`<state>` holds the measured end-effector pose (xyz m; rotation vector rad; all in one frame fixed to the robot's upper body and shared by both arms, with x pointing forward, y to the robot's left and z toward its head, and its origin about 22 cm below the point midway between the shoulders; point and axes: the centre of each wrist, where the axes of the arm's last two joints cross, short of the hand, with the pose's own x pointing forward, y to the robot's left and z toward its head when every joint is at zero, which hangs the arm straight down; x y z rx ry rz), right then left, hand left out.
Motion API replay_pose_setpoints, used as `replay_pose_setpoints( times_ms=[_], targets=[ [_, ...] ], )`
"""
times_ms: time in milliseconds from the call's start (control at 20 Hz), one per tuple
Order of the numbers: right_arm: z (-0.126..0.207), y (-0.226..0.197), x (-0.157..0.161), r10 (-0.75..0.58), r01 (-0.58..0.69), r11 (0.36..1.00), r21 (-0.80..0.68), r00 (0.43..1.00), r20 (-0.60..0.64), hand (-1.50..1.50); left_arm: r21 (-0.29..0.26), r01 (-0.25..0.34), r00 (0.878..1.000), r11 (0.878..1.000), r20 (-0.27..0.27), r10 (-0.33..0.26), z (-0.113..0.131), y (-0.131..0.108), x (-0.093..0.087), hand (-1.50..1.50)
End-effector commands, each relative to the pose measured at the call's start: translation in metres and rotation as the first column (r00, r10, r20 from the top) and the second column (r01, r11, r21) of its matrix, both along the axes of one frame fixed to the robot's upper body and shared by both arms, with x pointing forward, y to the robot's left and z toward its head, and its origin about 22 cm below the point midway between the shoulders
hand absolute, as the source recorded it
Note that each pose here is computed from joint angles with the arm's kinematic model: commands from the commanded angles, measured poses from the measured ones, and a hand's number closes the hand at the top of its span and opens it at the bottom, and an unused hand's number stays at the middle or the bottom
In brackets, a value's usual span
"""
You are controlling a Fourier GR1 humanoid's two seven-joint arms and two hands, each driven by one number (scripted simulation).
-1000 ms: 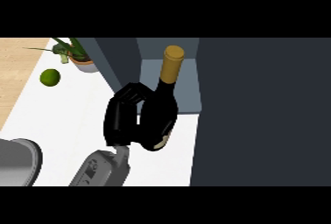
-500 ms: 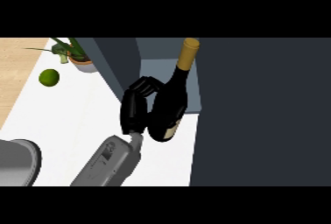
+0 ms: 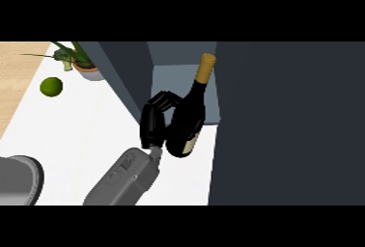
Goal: Pick up the wine, place it into the cabinet and close the cabinet
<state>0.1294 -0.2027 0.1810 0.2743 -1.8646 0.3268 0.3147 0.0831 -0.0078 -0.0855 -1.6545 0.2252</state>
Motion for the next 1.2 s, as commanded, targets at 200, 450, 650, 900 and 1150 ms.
replay_pose_setpoints(
  times_ms=[200, 450, 650, 900, 1150],
  targets=[
    [0.021, -0.017, -0.037, 0.041, -0.045, 0.997, 0.061, 0.998, 0.057, -1.50, -0.061, -0.023, 1.000, 0.998, -0.023, 0.022, -0.028, 0.009, 0.001, 1.50],
    [0.020, -0.015, -0.040, 0.069, -0.072, 0.996, 0.049, 0.996, 0.057, -1.50, -0.103, -0.038, 0.998, 0.994, -0.045, 0.034, -0.016, 0.010, 0.028, 1.50],
    [0.024, -0.012, -0.047, 0.056, -0.059, 0.996, 0.073, 0.997, 0.052, -1.50, -0.085, -0.059, 0.997, 0.995, -0.063, 0.054, -0.006, 0.002, 0.042, 1.50],
    [0.013, -0.017, -0.029, 0.039, -0.042, 0.996, 0.084, 0.999, 0.035, -1.50, -0.092, -0.059, 0.995, 0.994, -0.081, 0.051, 0.015, -0.010, 0.056, 1.50],
    [0.017, -0.018, -0.033, 0.054, -0.058, 0.995, 0.076, 0.997, 0.064, -1.50, -0.074, -0.087, 0.995, 0.993, -0.062, 0.082, 0.026, -0.008, 0.073, 1.50]
  ],
)
